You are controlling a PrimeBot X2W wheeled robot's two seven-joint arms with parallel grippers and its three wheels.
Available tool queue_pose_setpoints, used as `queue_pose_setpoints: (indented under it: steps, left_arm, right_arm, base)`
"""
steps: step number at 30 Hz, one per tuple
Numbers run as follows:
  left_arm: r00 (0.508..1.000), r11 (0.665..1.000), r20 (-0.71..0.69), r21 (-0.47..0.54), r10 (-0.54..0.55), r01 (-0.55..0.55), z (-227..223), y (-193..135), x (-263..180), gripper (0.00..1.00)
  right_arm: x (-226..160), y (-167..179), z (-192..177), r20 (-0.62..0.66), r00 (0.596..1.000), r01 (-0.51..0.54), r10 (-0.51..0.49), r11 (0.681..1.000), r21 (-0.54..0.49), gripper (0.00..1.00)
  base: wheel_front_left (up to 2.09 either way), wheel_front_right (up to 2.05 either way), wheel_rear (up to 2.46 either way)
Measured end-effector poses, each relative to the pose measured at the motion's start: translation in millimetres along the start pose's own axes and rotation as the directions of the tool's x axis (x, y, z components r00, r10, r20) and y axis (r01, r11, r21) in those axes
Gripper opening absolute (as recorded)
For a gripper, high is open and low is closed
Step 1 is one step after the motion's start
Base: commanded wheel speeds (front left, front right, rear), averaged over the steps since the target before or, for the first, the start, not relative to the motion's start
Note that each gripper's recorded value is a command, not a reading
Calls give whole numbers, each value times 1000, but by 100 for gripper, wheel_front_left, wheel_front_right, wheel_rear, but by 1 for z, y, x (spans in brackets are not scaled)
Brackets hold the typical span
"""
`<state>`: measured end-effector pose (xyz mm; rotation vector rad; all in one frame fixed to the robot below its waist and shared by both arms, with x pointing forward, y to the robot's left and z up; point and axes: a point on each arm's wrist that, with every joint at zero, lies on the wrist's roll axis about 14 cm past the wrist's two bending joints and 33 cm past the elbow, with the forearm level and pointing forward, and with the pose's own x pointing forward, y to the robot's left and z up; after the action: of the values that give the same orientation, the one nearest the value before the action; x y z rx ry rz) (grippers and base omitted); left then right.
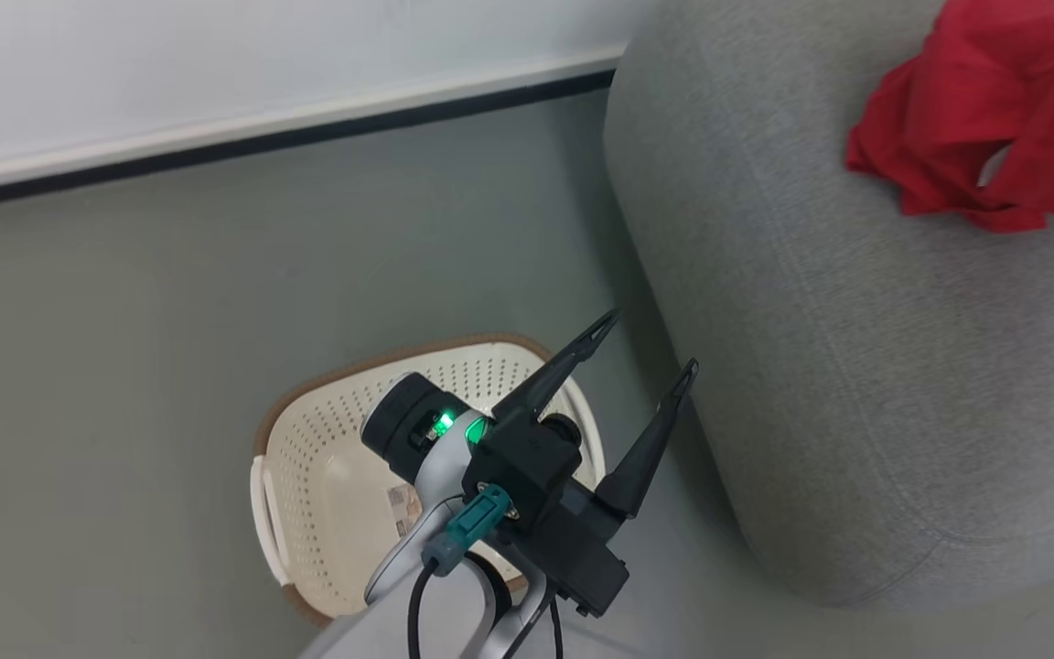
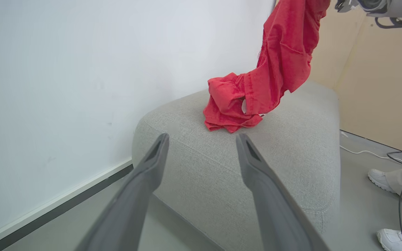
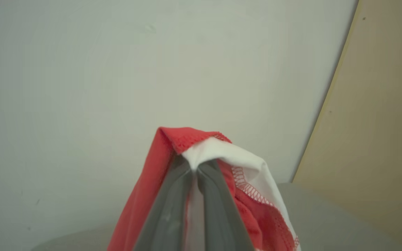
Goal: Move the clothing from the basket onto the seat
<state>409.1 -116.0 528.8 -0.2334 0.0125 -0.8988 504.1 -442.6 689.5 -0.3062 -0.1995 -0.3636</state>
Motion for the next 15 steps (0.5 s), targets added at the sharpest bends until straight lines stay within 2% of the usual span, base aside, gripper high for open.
queue_pose_setpoints:
  steps: [4, 7, 11, 15]
  left_arm:
    - [1000, 1000, -13, -5, 28, -28, -7, 17, 1, 100]
    - [998, 999, -26, -6, 49, -50, -15, 31, 1, 100]
    - [996, 997, -34, -5, 80, -81, -24, 50, 4, 100]
    - [993, 995, -48, -3, 104, -104, -35, 65, 6, 100]
  right_arm:
    - [17, 26, -30, -52, 999, -4, 5, 1000, 6, 0]
    - [21, 64, -68, -126, 991, -46, 50, 998, 33, 0]
    - [19, 110, -118, -227, 968, -94, 106, 993, 66, 0]
    - [16, 141, -155, -302, 941, -140, 152, 988, 62, 0]
  base:
    - [0, 0, 0]
    - [0, 0, 0]
    - [0, 0, 0]
    - [0, 0, 0]
